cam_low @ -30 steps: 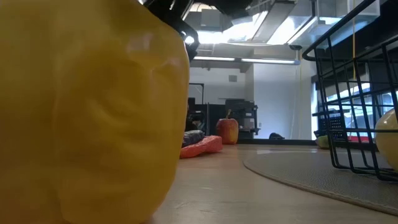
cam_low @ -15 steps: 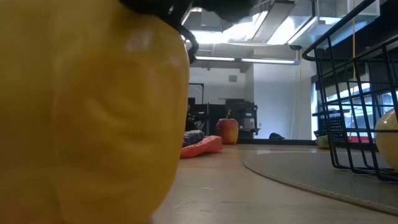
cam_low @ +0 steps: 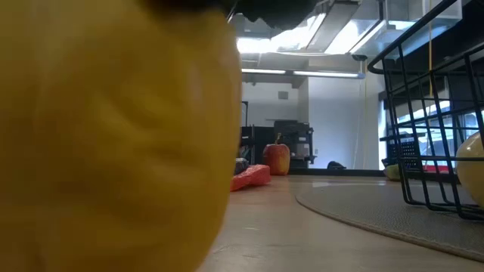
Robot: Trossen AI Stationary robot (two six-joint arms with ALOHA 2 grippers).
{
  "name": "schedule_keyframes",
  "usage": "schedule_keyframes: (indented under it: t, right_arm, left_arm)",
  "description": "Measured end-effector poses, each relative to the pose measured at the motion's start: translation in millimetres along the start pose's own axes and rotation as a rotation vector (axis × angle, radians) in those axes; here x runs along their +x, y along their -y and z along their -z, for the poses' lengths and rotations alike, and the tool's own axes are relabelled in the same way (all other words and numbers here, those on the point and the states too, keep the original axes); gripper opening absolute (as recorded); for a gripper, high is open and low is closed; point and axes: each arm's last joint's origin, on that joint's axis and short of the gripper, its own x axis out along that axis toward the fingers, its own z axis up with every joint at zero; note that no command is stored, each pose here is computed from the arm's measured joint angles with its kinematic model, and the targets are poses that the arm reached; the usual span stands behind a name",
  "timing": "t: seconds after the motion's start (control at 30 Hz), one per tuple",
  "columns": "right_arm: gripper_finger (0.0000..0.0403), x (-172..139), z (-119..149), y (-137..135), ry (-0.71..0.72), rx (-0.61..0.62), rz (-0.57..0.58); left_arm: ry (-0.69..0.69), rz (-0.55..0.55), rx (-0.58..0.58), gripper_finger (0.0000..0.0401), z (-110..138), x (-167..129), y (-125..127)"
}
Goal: Build produce basket
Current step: Put the yellow bell pepper into the wire basket
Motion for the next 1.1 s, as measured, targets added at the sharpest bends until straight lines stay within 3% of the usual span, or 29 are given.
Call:
schedule_keyframes:
  t: [0.27, 0.67, 1.1]
  right_arm:
    - [0.0262, -1.1, -0.5, 3.4, -0.003, 0.077, -0.037]
    - [0.028, -2.4, -4.7, 8.9, 0.04, 0.082, -0.014]
    - [0.0267, -3.2, -5.6, 13.8, 0.06, 0.207, 0.059]
  left_arm:
    - [0.0, 0.0, 0.0, 0.0, 0.0, 0.0, 0.0]
    - [0.0, 0.0, 0.0, 0.0, 0.0, 0.0, 0.0]
    - [0.0, 0.0, 0.0, 0.0, 0.0, 0.0, 0.0]
